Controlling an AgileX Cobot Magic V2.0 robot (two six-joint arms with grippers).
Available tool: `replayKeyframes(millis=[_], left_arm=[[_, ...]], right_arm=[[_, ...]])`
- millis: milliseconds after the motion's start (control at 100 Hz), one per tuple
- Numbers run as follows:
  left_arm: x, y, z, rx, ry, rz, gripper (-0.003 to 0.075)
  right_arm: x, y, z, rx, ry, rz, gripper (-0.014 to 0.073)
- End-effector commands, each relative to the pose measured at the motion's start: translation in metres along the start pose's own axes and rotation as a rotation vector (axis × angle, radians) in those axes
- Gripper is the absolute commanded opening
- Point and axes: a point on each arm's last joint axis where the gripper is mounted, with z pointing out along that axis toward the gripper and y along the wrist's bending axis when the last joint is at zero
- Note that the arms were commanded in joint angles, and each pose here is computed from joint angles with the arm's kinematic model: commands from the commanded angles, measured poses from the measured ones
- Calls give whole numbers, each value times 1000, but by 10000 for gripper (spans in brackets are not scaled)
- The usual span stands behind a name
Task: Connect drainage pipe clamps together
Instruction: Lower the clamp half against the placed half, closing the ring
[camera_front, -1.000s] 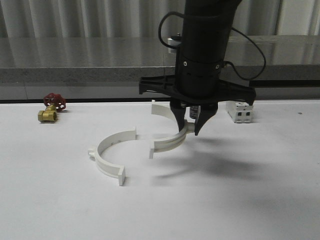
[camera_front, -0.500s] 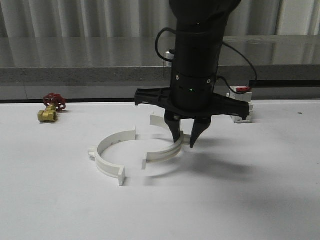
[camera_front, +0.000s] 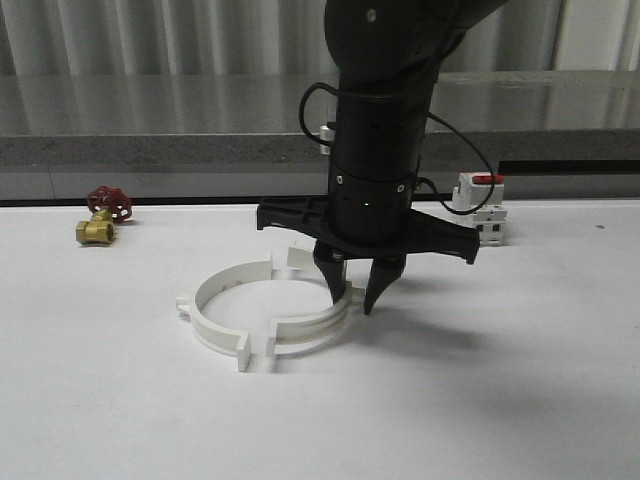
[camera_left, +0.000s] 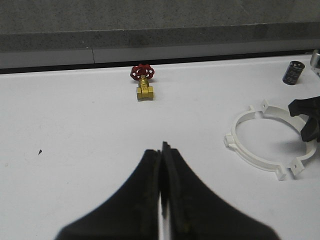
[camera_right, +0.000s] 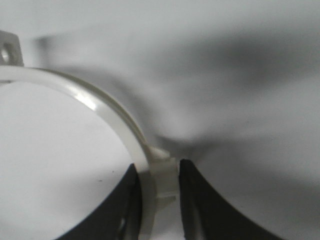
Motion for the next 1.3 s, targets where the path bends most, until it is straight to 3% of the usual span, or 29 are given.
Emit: replayKeyframes(millis=[0, 1290], left_arm=[[-14, 0, -4, -4, -93, -6, -21], [-14, 0, -4, -4, -93, -6, -21]], right_arm=[[-13, 10, -31, -92, -76, 10, 78], [-8, 15, -24, -134, -30, 12, 78]])
